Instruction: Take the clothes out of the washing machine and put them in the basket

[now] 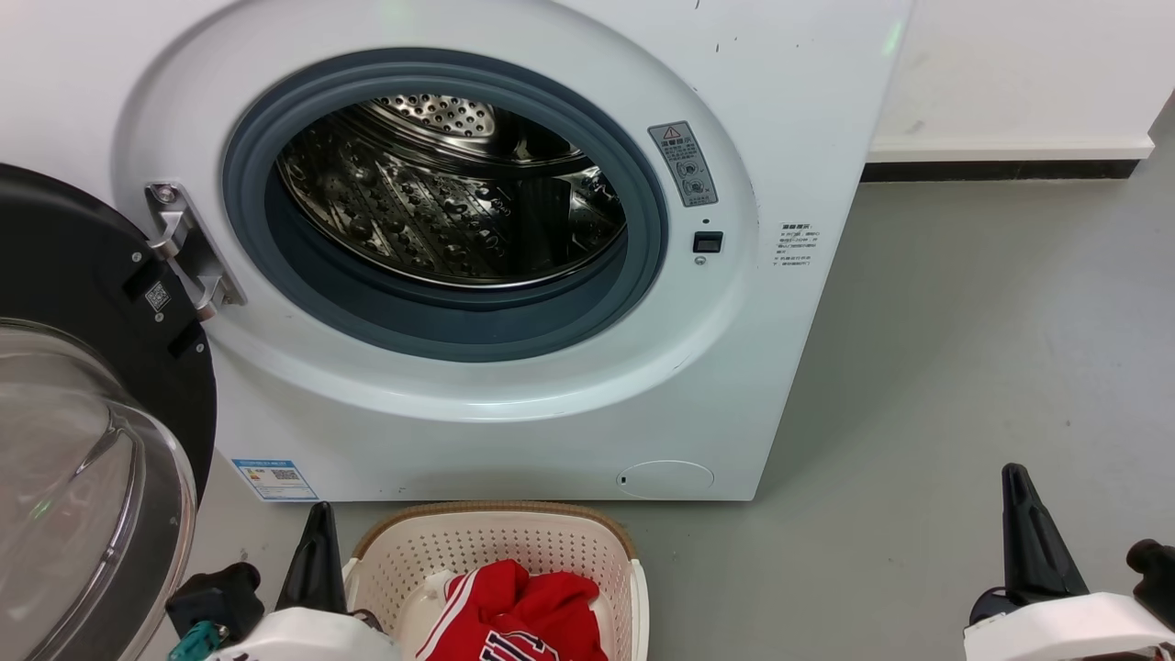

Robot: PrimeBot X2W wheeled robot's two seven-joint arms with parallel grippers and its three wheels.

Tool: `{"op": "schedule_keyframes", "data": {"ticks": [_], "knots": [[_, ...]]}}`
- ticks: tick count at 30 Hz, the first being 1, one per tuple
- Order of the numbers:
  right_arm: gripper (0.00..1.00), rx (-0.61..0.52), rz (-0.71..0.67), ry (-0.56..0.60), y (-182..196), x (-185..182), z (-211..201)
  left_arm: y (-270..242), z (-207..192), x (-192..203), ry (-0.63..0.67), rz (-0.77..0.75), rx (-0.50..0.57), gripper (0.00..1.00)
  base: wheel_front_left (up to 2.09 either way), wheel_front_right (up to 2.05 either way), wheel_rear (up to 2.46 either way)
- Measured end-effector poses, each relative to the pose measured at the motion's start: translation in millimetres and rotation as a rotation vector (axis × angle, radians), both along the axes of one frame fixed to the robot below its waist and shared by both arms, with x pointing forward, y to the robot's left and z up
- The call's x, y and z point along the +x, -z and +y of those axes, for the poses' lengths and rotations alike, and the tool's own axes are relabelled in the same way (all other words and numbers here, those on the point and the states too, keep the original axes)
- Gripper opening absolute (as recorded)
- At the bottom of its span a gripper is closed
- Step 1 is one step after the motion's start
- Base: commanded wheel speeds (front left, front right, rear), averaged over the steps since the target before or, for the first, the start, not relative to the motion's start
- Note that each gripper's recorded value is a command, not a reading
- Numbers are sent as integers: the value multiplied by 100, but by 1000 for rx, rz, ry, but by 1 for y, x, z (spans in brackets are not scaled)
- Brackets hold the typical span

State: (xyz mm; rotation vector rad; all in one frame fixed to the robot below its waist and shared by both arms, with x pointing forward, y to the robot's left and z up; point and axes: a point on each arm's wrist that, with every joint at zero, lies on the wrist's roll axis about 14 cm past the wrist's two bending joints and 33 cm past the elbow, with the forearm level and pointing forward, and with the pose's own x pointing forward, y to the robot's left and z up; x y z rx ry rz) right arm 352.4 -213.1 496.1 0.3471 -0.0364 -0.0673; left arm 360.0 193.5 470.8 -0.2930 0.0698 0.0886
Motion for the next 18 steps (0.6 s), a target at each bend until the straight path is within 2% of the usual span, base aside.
{"op": "schedule_keyframes", "data": {"ticks": [18], "knots": [[0, 297, 12, 18, 3, 8, -2, 1, 4, 6, -37, 16, -311, 0, 0, 0, 0]]}}
